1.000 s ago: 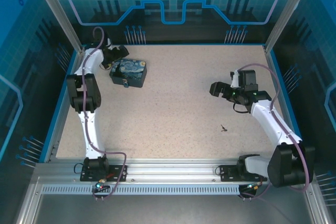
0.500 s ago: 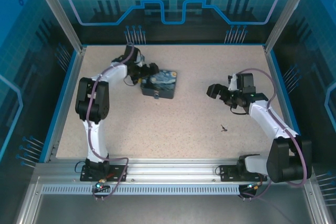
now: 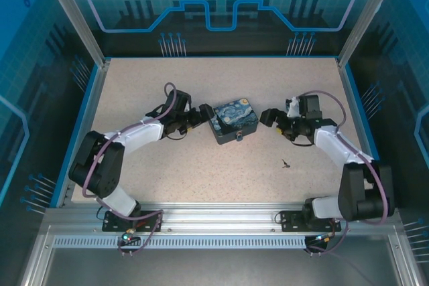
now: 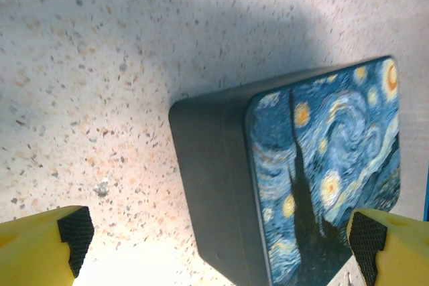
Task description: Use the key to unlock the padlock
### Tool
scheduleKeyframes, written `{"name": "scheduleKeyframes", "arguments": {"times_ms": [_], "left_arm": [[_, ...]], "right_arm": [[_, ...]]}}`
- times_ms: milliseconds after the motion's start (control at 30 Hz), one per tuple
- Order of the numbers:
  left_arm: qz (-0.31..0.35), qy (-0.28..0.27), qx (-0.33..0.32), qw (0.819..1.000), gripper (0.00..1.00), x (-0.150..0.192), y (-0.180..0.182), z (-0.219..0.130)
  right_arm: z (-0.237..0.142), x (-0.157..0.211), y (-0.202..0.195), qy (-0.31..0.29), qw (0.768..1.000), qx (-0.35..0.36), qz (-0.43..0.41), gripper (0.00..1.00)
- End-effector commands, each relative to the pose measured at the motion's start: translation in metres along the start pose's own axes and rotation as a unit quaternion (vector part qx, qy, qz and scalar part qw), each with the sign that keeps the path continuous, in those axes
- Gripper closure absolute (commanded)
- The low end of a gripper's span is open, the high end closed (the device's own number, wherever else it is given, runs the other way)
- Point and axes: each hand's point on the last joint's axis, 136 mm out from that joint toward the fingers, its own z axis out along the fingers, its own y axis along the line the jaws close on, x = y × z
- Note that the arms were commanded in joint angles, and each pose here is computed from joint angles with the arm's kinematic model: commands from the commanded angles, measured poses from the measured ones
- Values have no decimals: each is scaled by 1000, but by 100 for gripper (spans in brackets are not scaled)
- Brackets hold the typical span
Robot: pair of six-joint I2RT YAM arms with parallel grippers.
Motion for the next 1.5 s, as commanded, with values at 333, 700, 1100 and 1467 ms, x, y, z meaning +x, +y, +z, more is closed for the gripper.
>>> {"name": "scheduleKeyframes", "arguments": {"times_ms": [333,700,1100,1467], "left_arm": [[-35,-5,23,999,1,-18,-21,13],[-51,32,50,997,1,-16,-31,39],[-52,52,72,995,1,-4,-29,36],[-77,52,91,992,1,9,-26,23]], "right_arm": [[69,-52,37,-1,999,18,-44,0],[78,-4,73,26,997,17,-69,1],[65,57,66,26,997,41,-62,0],[32,42,33,-27,988,135,-64,0]]}}
